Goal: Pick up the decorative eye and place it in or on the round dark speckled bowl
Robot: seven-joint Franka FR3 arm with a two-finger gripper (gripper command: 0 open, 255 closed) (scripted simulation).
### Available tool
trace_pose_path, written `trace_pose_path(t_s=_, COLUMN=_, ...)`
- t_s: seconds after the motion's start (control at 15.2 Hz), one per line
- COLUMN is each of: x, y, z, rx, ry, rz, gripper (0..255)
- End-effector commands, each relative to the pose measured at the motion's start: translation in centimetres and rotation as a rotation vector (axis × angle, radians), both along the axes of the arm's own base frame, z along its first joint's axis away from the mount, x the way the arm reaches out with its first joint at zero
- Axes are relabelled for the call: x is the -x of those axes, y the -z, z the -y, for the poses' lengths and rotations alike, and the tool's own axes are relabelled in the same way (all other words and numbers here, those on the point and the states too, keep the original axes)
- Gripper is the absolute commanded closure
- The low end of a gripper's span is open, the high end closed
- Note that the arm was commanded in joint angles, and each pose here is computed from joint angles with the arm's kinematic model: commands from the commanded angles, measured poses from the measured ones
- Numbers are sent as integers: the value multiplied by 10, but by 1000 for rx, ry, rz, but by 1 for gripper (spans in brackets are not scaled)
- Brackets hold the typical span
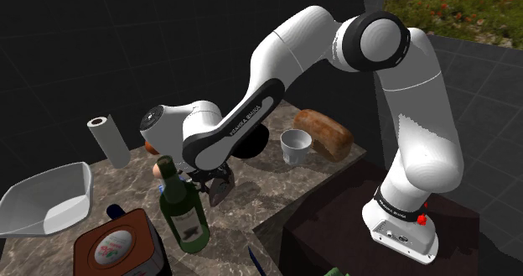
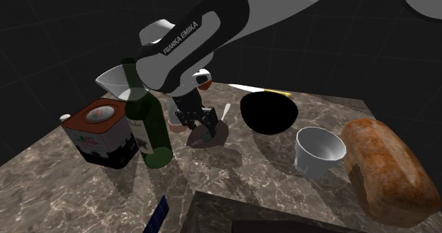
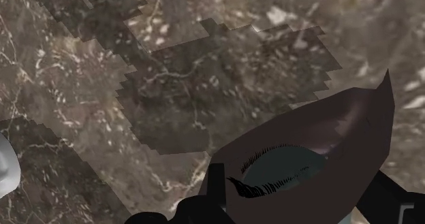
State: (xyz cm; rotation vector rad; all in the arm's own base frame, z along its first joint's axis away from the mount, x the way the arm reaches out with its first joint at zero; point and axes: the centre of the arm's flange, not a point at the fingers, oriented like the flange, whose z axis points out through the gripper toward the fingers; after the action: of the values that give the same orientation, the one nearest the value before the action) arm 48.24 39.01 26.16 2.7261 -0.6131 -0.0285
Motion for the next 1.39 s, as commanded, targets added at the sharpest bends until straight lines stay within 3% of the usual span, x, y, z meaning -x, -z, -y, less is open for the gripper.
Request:
trace_pose_path(t_s=0.0, x=0, y=0, z=0, rx=1, ry=0, rz=-1, gripper=255)
trace_pose_path(t_s=1.32, x=0, y=-105, z=0, rx=1, ry=0, rz=-1, gripper=255)
